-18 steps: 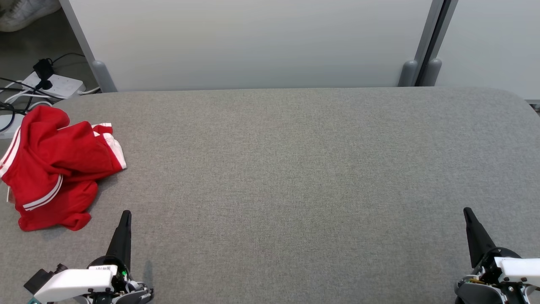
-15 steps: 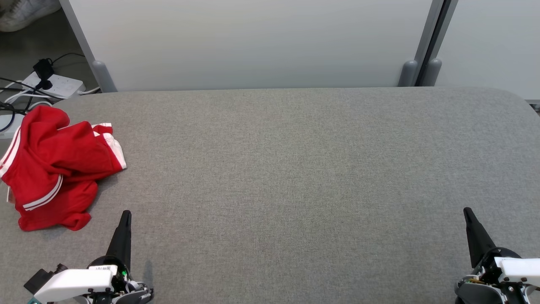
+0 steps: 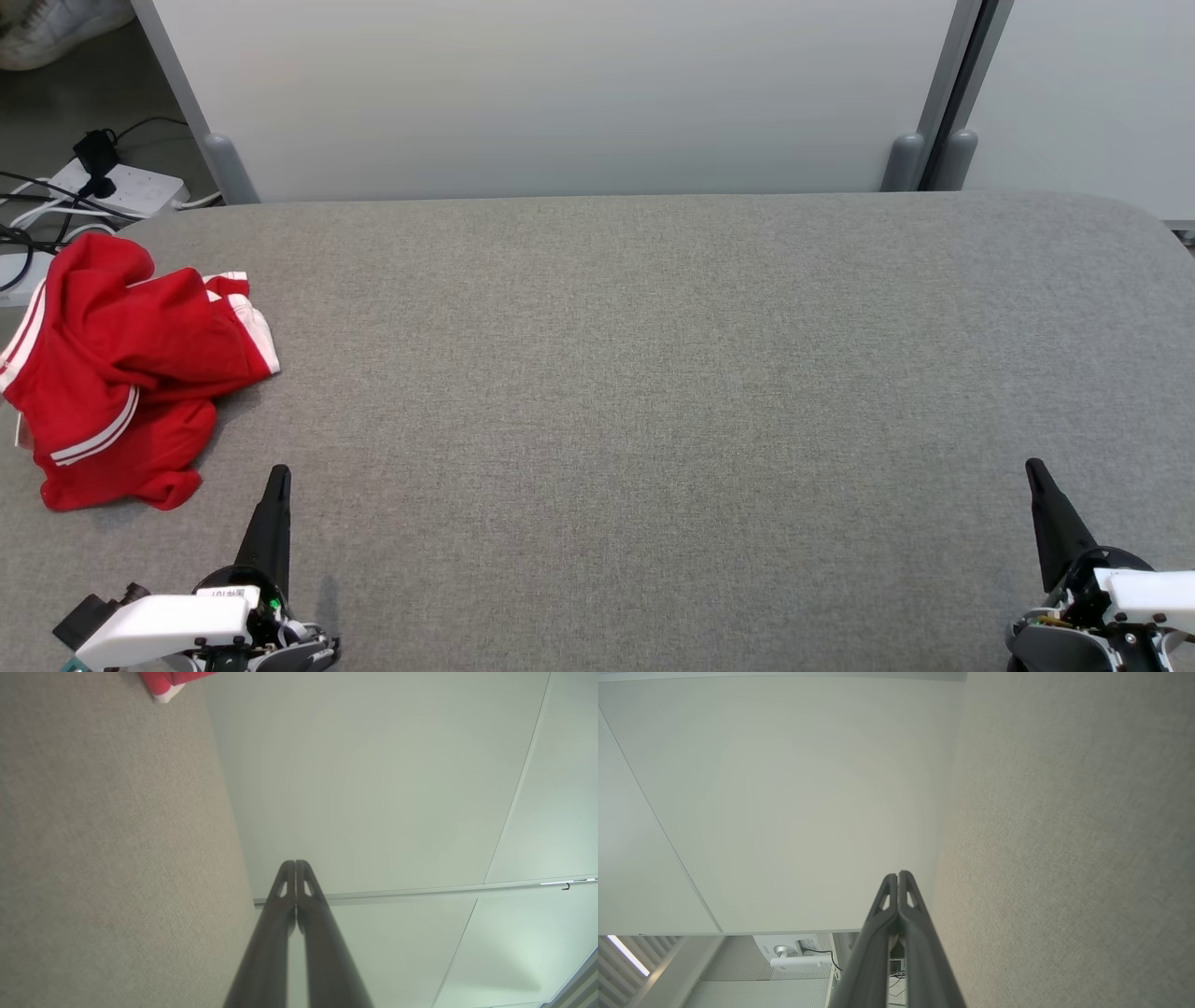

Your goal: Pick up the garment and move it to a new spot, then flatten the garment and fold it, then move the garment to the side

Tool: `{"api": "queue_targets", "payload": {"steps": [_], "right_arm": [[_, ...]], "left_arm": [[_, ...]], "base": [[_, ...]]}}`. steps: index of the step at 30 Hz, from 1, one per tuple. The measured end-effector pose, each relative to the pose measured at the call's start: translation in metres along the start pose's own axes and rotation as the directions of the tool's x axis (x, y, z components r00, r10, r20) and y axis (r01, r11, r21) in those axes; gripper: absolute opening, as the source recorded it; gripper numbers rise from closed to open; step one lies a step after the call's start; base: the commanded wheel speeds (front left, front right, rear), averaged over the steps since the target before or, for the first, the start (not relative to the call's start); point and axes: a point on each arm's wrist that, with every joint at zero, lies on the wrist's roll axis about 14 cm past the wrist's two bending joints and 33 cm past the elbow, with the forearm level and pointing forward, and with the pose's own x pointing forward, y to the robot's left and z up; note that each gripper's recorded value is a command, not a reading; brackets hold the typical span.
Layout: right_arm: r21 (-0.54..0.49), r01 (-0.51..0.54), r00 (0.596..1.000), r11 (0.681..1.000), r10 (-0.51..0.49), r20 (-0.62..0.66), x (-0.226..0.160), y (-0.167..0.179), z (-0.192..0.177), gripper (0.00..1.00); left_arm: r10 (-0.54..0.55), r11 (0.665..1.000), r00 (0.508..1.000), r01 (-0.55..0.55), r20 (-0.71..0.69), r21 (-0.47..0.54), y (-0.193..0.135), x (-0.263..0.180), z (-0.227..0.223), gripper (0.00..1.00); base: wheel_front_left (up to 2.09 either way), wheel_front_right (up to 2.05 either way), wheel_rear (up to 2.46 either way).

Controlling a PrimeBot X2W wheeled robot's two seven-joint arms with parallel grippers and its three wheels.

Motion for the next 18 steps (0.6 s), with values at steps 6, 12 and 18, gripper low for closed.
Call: {"api": "queue_targets", "payload": {"steps": [6, 12, 18], "right_arm": [[0.0, 0.0, 1.0, 1.0, 0.0, 0.0, 0.0, 0.0, 0.0, 0.0], [0.0, 0.0, 1.0, 1.0, 0.0, 0.0, 0.0, 0.0, 0.0, 0.0], [0.0, 0.0, 1.0, 1.0, 0.0, 0.0, 0.0, 0.0, 0.0, 0.0]], "left_arm": [[0.0, 1.0, 1.0, 0.0, 0.0, 0.0, 0.0, 0.0, 0.0, 0.0], [0.0, 1.0, 1.0, 0.0, 0.0, 0.0, 0.0, 0.0, 0.0, 0.0], [0.0, 1.0, 1.0, 0.0, 0.0, 0.0, 0.0, 0.0, 0.0, 0.0]], "base": [[0.0, 0.0, 0.0], [0.0, 0.0, 0.0], [0.0, 0.0, 0.0]]}}
